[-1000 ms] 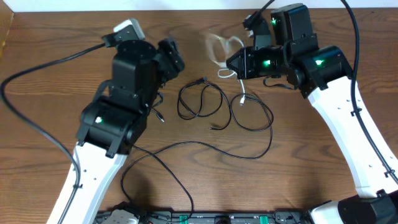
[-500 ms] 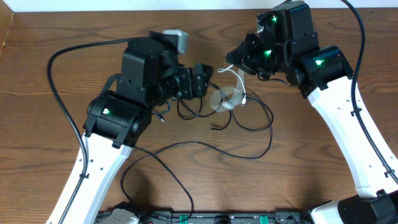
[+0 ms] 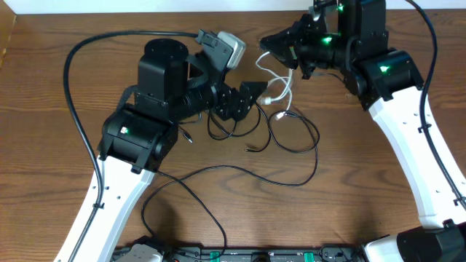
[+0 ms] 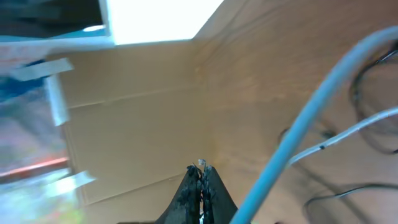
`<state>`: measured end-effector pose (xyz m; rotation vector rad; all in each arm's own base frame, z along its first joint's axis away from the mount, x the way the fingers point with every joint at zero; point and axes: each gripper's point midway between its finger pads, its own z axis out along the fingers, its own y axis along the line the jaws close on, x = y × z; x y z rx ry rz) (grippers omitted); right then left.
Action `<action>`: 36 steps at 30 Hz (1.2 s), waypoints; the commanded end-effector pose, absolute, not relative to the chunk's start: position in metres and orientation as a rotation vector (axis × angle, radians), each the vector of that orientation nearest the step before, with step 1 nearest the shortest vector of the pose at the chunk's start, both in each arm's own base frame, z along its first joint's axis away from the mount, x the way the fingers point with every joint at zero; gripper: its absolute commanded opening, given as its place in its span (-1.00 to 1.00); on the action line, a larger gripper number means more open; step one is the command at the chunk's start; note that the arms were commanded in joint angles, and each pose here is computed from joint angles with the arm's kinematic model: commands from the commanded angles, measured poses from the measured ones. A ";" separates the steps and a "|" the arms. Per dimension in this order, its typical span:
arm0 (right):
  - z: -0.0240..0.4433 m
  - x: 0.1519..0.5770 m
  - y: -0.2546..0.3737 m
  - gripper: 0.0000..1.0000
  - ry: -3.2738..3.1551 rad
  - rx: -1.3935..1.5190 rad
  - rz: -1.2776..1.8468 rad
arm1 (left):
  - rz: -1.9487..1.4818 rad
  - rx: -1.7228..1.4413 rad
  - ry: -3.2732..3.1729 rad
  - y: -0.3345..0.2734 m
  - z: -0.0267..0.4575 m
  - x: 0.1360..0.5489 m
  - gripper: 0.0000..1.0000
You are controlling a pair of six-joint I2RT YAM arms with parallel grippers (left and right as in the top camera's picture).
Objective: Untangle cables
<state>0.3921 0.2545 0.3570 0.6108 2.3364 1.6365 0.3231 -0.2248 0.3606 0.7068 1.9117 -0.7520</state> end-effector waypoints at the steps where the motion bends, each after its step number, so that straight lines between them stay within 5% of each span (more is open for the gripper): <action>1: 0.377 0.370 0.267 -0.97 2.371 0.581 1.851 | -0.744 0.744 1.848 -0.227 0.372 0.324 0.65; 17: 0.425 0.351 0.280 -0.98 2.317 0.437 2.150 | -0.775 0.689 1.777 -0.230 0.393 0.331 0.58; 22: 0.422 0.351 0.280 -0.97 2.326 0.432 2.140 | -0.799 0.654 1.746 -0.232 0.404 0.334 -0.05; 29: 0.423 0.349 0.281 -0.97 2.329 0.426 2.147 | -0.799 0.654 1.748 -0.232 0.403 0.334 -0.26; 34: 0.423 0.348 0.283 -0.97 2.329 0.417 2.149 | -0.799 0.653 1.749 -0.232 0.403 0.334 -0.84; 36: 0.424 0.348 0.282 -0.97 2.329 0.416 2.149 | -0.809 0.641 1.756 -0.232 0.403 0.334 -0.85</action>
